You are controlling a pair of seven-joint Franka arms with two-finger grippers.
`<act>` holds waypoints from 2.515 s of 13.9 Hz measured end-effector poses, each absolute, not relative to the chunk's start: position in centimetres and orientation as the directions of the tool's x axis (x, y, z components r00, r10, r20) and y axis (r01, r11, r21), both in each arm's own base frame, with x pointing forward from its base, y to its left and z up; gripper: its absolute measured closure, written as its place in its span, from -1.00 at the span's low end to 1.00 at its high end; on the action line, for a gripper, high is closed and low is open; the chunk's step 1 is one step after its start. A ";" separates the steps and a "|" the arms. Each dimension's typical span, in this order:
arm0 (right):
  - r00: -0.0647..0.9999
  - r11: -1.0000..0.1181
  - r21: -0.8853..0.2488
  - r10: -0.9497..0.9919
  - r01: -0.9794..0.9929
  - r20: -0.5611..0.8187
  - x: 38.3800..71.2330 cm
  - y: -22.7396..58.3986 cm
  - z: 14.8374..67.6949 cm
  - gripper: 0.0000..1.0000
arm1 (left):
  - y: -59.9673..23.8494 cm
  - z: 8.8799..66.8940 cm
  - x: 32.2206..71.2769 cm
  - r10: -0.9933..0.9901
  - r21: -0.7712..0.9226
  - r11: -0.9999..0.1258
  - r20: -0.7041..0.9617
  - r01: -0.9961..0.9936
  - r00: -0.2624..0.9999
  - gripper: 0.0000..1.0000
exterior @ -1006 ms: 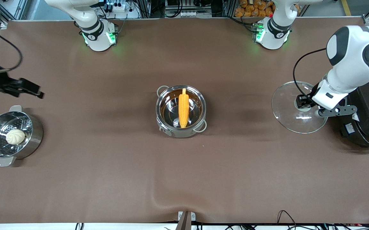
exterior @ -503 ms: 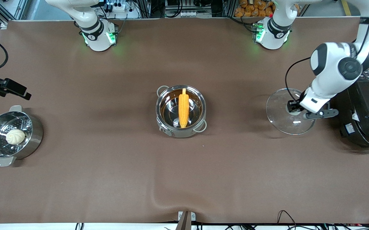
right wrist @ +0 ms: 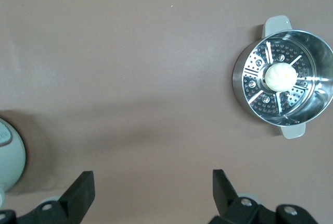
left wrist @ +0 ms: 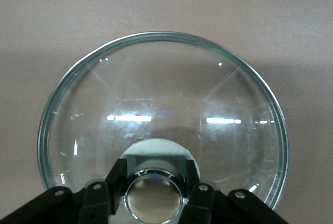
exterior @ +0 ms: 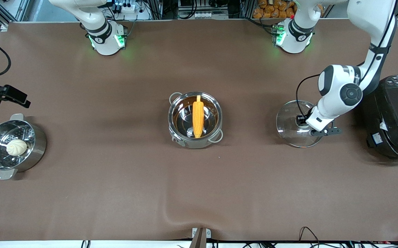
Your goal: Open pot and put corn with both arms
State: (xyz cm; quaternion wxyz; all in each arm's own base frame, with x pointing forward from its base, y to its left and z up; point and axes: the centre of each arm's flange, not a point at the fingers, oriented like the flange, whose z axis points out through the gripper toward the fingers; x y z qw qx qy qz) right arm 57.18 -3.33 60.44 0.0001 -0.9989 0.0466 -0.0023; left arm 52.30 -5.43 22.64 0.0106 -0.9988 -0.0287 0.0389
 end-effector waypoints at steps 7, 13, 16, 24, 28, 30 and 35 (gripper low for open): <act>0.999 -0.999 -0.002 -0.048 -0.048 -0.023 56.9 -3.5 60.2 -1.00 | -6.3 26.9 55.7 0.049 -0.016 -0.999 -0.019 0.049 0.999 -0.88; 0.997 -0.997 -0.011 -0.080 -0.080 -0.014 56.9 -3.5 60.7 -1.00 | -6.9 44.6 60.7 0.058 -0.040 -0.998 -0.052 0.056 0.997 -1.00; 0.995 -0.995 -0.012 -0.103 -0.103 -0.018 56.8 -3.5 61.0 -1.00 | -7.6 49.2 61.1 0.047 -0.050 -0.998 -0.056 0.044 0.997 -1.00; 0.995 -0.996 -0.013 -0.092 -0.093 -0.027 56.7 -2.9 61.3 -1.00 | -6.6 57.9 60.2 0.070 -0.049 -0.996 -0.026 0.068 0.997 -1.00; 0.996 -0.996 -0.013 -0.091 -0.091 -0.022 56.7 -2.8 61.5 -1.00 | -6.4 59.6 59.0 0.071 -0.052 -0.996 -0.029 0.070 0.997 -1.00; 0.996 -0.996 -0.014 -0.091 -0.091 -0.013 56.7 -2.8 61.9 -1.00 | -6.4 60.4 58.6 0.072 -0.051 -0.996 -0.022 0.070 0.997 -1.00; 0.996 -0.996 -0.015 -0.091 -0.090 0.003 56.7 -2.8 62.7 -1.00 | -5.2 61.8 57.4 0.075 -0.050 -0.996 -0.032 0.073 0.997 -1.00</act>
